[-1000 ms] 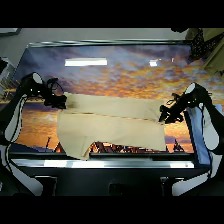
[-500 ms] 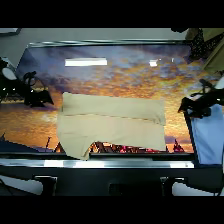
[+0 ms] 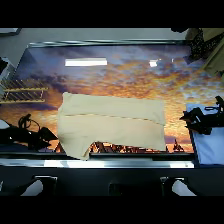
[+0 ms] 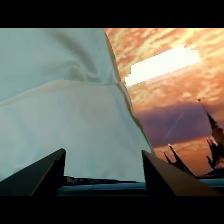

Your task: Fold the clothes and pants, and hang the long-sleeved shirts on hangers.

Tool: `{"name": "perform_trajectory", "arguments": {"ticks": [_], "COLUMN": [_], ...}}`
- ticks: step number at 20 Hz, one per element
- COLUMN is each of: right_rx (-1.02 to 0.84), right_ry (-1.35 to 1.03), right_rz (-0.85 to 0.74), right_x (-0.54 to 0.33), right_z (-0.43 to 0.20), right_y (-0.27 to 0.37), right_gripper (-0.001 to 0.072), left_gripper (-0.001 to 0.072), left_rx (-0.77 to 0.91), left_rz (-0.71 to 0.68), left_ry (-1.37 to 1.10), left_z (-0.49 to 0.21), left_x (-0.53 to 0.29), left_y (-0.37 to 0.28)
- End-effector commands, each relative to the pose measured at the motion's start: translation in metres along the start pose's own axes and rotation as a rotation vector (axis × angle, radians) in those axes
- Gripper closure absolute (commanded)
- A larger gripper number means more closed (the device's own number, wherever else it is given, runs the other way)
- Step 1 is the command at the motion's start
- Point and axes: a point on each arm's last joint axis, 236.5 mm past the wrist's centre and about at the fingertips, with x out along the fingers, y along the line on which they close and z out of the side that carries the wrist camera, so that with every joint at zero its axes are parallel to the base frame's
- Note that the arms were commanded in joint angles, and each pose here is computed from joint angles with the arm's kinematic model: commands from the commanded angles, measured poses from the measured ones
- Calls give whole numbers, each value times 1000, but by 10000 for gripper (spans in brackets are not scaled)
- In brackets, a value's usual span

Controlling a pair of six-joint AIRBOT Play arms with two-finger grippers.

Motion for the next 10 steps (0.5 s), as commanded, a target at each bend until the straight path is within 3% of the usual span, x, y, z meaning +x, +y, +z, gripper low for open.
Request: {"name": "perform_trajectory", "arguments": {"ticks": [1, 10], "right_rx": [10, -43], "right_ry": [-8, -77], "right_rz": [53, 59], "right_x": [-2, -24], "right_z": [-10, -18], "right_y": [11, 29], "right_gripper": [171, 179], "left_gripper": [160, 165], "left_rx": [-52, -79], "left_rz": [-68, -115], "left_ry": [6, -128], "left_z": [-30, -4], "left_x": [32, 43], "left_y": [6, 4]}}
